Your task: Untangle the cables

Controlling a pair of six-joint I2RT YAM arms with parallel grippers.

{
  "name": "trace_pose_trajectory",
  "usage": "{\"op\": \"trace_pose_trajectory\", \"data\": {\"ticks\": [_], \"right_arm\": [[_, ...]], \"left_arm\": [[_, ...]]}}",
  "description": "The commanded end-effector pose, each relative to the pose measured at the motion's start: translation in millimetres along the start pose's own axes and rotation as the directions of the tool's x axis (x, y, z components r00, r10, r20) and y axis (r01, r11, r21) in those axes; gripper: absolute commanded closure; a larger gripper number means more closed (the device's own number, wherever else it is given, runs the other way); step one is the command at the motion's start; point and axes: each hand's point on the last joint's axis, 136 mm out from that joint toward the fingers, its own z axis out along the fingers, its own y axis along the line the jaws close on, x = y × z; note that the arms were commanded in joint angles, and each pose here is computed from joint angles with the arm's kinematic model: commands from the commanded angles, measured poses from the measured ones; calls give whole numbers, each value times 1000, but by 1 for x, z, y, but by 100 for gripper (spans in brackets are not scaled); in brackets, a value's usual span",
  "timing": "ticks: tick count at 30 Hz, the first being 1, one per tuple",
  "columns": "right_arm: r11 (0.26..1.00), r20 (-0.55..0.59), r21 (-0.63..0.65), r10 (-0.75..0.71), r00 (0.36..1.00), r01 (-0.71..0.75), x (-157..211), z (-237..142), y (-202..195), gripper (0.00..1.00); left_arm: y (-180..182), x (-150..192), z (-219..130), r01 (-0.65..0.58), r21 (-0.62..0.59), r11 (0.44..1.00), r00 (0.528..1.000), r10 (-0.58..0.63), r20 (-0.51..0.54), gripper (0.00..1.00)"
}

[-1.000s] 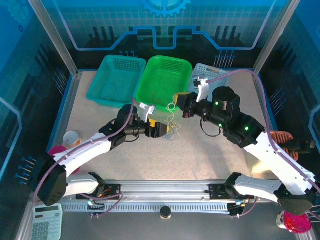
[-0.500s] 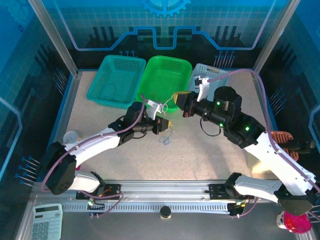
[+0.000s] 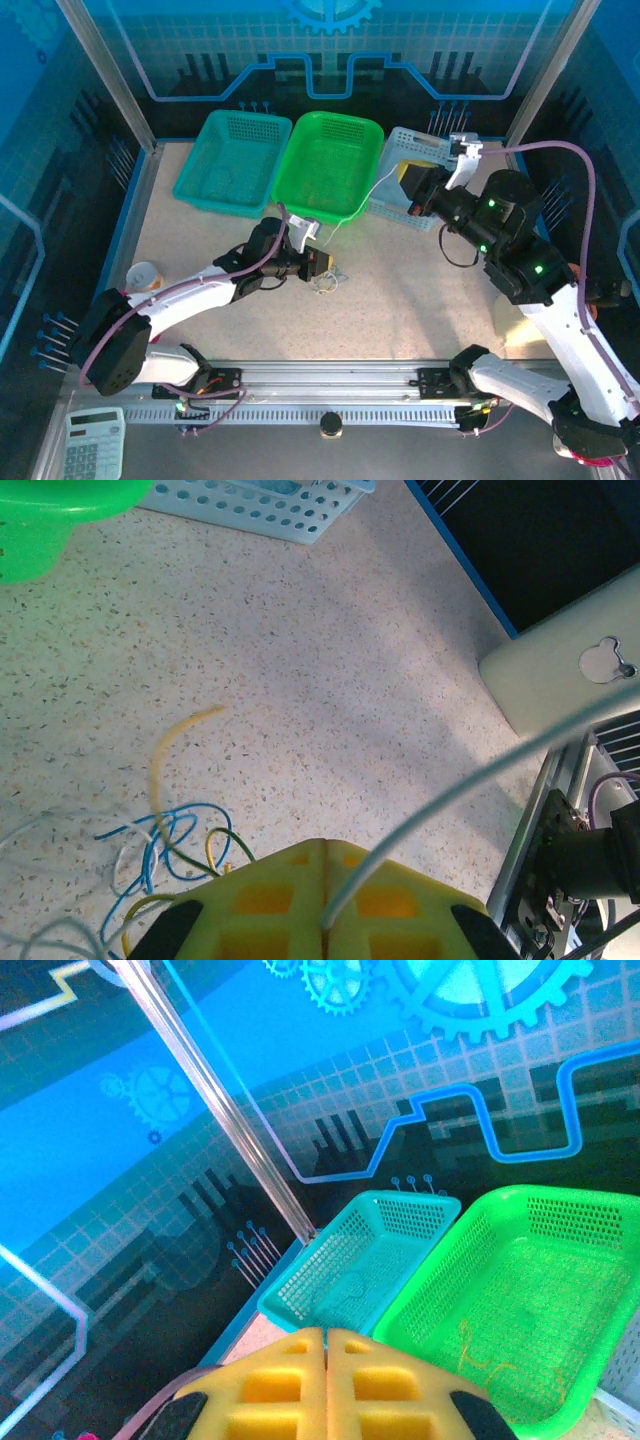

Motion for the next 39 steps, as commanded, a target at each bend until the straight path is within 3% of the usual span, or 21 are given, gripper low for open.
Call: {"op": "trace_pose_trajectory", "data": {"ticks": [1, 9, 17, 25, 29, 33, 39], "right_arm": [[999, 56, -40, -14, 998, 17, -26, -13, 13, 100], [977, 91, -213, 29, 995, -9, -61, -6, 54, 100], [928, 91, -368, 96, 991, -56, -84, 6, 86, 100], [904, 121, -425, 108, 987, -47, -104, 4, 103, 100], [899, 130, -435, 111, 985, -44, -110, 5, 106, 100], [898, 121, -437, 116, 986, -52, -107, 8, 105, 100], [896, 114, -440, 121, 986, -59, -104, 12, 104, 100]], "left_arm": [[0, 2, -4, -16, -5, 1000, 1000, 16, 12, 100], [7, 15, 4, 9, -7, 1000, 1000, -9, -28, 85], [13, 28, 17, 62, 16, 998, 996, -61, -59, 86], [20, 38, 26, 87, 14, 996, 993, -86, -84, 94], [21, 41, 25, 94, 12, 996, 992, -93, -84, 93], [16, 35, 14, 81, 9, 997, 995, -80, -66, 81], [2, 23, -15, 15, -8, 1000, 1000, -15, -24, 47]]}}
